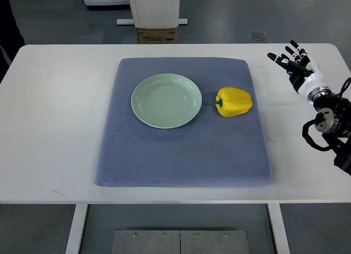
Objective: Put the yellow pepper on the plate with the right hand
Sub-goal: 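Reach the open right hand toward the yellow pepper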
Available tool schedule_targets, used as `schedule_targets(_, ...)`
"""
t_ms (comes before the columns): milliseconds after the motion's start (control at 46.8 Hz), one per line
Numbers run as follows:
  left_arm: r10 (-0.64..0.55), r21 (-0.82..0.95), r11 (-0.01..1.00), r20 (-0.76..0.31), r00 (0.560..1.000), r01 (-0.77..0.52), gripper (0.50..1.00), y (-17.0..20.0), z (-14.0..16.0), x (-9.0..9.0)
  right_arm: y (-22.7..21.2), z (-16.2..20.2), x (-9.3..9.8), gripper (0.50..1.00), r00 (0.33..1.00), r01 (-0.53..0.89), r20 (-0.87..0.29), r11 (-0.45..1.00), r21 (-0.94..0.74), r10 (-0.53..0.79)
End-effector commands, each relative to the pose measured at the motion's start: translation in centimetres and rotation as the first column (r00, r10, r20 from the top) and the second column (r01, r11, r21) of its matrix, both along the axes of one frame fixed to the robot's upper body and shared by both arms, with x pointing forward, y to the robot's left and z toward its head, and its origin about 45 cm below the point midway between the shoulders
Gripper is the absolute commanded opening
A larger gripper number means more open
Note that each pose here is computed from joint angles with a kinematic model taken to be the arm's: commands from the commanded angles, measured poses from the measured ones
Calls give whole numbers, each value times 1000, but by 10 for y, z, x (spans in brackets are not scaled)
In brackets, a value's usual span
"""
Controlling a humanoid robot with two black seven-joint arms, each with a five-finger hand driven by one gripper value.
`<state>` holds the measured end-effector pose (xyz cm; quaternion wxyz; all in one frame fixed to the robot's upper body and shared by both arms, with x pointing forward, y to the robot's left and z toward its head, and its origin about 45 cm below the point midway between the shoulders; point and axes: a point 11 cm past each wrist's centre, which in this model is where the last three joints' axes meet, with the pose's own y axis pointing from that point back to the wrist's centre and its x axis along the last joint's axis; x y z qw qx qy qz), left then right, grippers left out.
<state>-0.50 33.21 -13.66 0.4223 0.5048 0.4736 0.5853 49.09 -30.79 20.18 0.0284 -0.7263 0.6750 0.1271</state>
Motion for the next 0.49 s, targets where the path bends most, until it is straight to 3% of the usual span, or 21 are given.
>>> schedule_targets(0,0,0,1000,0,1000,0,1000,0,0,0,-2,4,1,998,1000,-31,1,997,-68,31)
schedule_targets(257,0,1,1000,0,1000,0,1000,1,0,0,-14,29,-5,1000,980,-187,3,933,-308,198)
schedule_targets(471,0,-2,1000,0,1000,0,1000,0,0,0,-5,45,-27,1000,928,-337,5,847,-412,372)
